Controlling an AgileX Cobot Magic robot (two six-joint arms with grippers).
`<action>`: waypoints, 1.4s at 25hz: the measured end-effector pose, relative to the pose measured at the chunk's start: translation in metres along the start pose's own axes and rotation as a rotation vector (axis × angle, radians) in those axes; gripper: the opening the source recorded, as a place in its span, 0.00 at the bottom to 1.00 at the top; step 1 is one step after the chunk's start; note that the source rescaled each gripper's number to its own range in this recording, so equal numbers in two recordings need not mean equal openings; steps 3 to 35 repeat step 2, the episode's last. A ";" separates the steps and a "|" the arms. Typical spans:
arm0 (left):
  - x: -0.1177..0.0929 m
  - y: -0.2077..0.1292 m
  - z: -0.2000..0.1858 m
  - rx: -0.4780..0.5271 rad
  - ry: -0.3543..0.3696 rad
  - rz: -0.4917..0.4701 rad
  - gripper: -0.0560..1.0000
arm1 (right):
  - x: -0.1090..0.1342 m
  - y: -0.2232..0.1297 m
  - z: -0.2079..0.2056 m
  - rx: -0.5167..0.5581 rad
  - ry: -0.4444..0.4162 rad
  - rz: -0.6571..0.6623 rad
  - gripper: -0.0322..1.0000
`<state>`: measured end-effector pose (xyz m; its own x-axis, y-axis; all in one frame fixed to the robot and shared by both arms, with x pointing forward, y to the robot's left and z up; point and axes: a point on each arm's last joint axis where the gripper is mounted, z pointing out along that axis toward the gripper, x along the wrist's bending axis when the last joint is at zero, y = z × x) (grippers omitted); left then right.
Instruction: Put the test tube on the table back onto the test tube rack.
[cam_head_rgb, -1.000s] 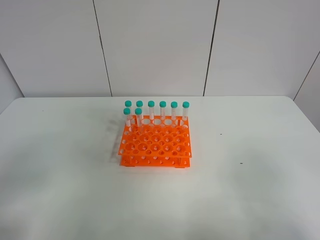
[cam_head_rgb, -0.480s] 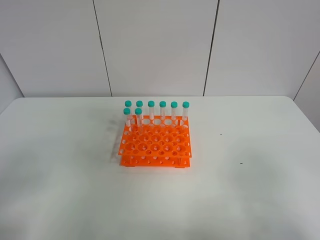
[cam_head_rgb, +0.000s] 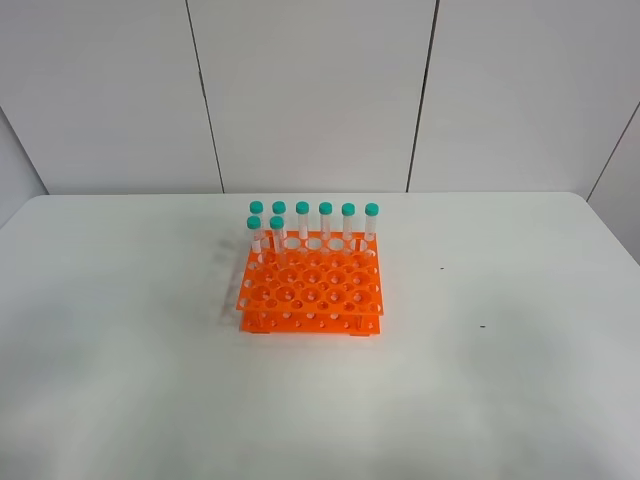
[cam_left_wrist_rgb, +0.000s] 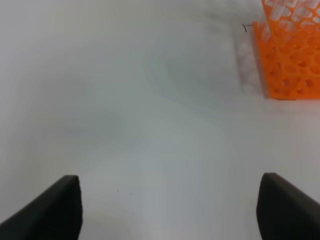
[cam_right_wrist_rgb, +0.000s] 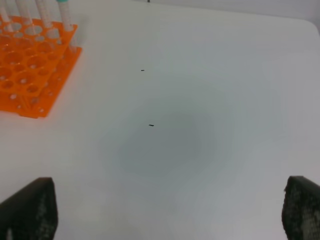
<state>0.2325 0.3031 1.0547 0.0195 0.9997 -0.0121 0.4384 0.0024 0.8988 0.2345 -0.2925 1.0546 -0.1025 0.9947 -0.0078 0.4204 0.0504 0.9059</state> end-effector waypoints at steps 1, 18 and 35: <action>0.000 0.000 0.000 0.000 0.000 0.000 0.95 | 0.000 0.000 0.000 0.000 0.000 0.000 1.00; 0.000 0.000 0.000 0.000 0.000 0.000 0.95 | 0.000 0.000 0.000 0.000 0.000 0.000 1.00; 0.000 0.000 0.000 0.000 0.000 0.000 0.95 | 0.000 0.000 0.000 0.000 0.000 0.000 1.00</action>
